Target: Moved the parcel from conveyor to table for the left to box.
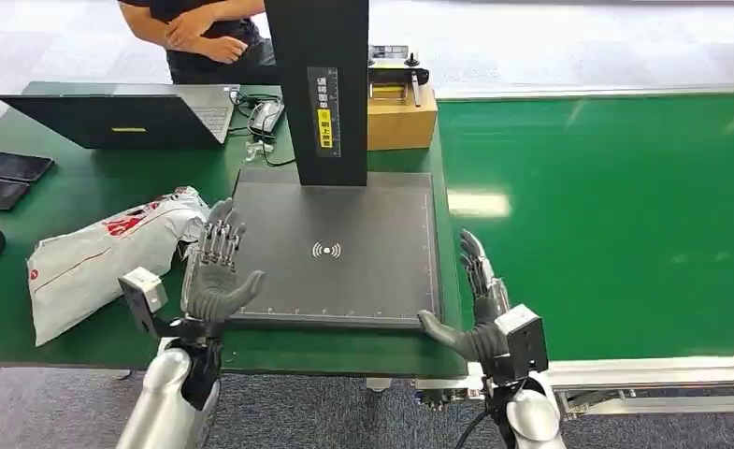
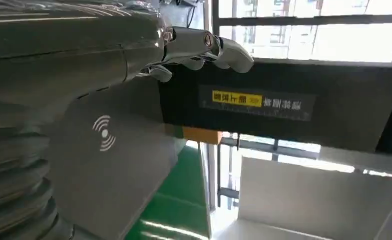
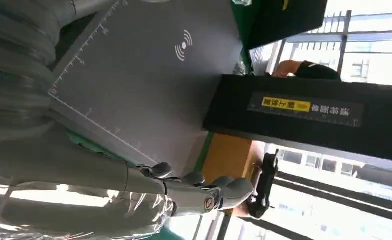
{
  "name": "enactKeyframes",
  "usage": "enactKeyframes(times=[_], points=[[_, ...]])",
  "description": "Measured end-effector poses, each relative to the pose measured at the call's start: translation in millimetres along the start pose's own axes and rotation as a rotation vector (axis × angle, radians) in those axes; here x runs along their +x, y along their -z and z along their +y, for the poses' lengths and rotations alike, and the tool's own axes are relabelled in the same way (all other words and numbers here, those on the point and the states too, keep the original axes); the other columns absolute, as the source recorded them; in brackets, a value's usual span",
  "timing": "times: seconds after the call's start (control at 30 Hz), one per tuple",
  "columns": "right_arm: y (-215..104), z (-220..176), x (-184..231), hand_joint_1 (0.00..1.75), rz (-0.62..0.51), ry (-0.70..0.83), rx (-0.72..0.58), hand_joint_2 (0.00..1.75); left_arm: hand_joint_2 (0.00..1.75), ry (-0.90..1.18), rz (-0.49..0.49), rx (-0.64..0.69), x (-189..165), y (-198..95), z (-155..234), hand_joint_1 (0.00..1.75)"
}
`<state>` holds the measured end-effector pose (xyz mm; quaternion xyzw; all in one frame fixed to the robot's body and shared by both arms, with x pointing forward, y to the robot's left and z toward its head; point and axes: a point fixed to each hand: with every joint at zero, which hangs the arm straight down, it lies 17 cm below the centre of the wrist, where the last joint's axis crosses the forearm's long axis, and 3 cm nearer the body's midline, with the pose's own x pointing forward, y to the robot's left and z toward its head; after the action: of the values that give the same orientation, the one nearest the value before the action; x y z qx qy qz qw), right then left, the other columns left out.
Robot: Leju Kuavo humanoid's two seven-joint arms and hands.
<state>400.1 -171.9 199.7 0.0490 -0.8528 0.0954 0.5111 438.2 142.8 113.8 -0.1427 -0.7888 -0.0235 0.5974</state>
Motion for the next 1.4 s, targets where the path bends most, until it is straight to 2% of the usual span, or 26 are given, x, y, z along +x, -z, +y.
enactKeyframes(times=[0.17, 0.43, 0.6, 0.73, 0.97, 1.1, 1.4], points=[[-30, 2, 1, 0.0, 0.026, -0.006, -0.015, 1.75, 1.75, -0.003, 0.006, -0.015, -2, -27, -15, 0.0], [-38, 2, 5, 0.0, 0.03, -0.013, -0.02, 1.75, 1.75, 0.024, -0.009, -0.012, 3, -32, -17, 0.0], [-45, 14, 2, 0.0, 0.049, 0.017, -0.002, 1.75, 1.75, 0.084, 0.027, 0.01, 1, -42, -13, 0.0], [-38, 35, 8, 0.0, 0.031, 0.053, 0.056, 1.75, 1.75, 0.089, -0.017, 0.115, 30, -54, 11, 0.0], [0, 53, 27, 0.0, -0.013, 0.087, 0.135, 1.75, 1.75, 0.17, -0.078, 0.259, 80, -77, 54, 0.0], [18, 46, 31, 0.0, -0.019, 0.042, 0.112, 1.75, 1.75, 0.167, -0.092, 0.211, 89, -71, 46, 0.0], [33, 18, 35, 0.0, -0.084, 0.068, 0.043, 1.75, 1.75, 0.043, -0.179, 0.062, 86, -11, 0, 0.0]])
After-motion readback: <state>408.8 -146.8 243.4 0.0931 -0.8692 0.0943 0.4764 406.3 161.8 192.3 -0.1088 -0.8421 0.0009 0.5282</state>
